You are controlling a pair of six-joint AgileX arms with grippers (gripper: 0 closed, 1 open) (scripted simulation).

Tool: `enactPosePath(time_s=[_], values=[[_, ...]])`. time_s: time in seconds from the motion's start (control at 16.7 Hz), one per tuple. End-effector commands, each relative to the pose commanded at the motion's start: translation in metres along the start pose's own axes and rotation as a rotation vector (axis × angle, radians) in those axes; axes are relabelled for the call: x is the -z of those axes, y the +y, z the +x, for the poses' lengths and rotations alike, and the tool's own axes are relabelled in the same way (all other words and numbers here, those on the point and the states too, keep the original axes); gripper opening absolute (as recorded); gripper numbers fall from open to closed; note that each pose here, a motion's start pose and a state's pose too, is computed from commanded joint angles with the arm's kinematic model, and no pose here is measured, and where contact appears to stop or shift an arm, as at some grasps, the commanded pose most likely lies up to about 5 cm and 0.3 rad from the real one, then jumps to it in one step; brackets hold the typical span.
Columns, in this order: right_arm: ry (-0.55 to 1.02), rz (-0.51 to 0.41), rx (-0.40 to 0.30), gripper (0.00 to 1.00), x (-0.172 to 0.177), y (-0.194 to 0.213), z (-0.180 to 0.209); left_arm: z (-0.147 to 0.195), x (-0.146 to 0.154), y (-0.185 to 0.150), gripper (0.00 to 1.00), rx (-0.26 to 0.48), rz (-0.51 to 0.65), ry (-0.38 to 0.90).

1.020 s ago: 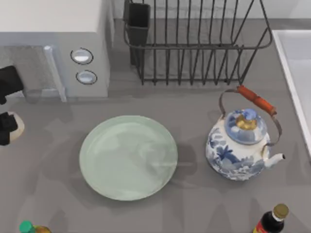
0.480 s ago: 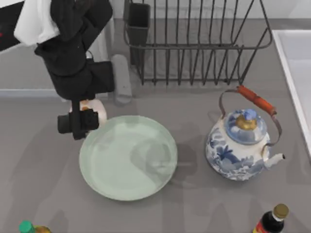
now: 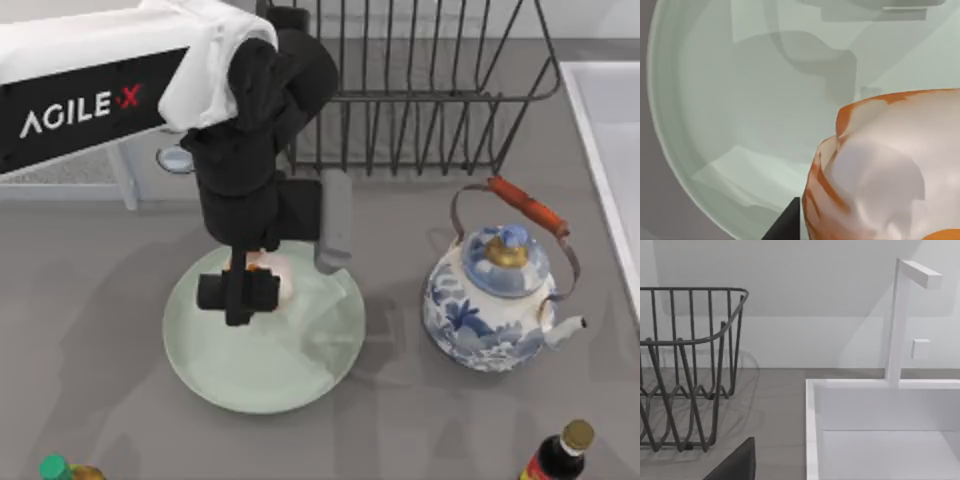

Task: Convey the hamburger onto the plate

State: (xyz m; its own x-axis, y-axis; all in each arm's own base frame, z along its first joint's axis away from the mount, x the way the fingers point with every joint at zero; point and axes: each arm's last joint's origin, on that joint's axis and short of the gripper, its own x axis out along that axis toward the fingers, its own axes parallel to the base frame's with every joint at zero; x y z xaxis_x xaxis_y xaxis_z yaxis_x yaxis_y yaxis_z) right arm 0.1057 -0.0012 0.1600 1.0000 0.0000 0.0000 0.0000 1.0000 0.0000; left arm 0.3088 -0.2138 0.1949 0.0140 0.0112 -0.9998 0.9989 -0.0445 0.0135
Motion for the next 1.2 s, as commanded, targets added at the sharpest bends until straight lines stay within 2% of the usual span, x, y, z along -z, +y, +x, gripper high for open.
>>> enactPosePath(time_s=[0.18, 0.36, 0.66, 0.96, 1.2], values=[[0.0, 0.0, 0.0, 1.0, 0.0, 0.0, 0.0, 0.001, 0.002, 0.0, 0.0, 0.001, -0.003, 0.001], [0.0, 0.0, 0.0, 1.0, 0.0, 0.0, 0.0, 0.016, 0.002, 0.0, 0.0, 0.018, -0.006, 0.008], [0.0, 0.0, 0.0, 1.0, 0.0, 0.0, 0.0, 0.042, -0.002, 0.001, 0.0, 0.002, 0.0, 0.0], [0.0, 0.0, 0.0, 1.0, 0.0, 0.0, 0.0, 0.045, -0.002, 0.0, 0.0, 0.0, 0.0, 0.0], [0.0, 0.0, 0.0, 1.0, 0.0, 0.0, 0.0, 0.045, -0.002, 0.0, 0.3, 0.0, 0.0, 0.0]])
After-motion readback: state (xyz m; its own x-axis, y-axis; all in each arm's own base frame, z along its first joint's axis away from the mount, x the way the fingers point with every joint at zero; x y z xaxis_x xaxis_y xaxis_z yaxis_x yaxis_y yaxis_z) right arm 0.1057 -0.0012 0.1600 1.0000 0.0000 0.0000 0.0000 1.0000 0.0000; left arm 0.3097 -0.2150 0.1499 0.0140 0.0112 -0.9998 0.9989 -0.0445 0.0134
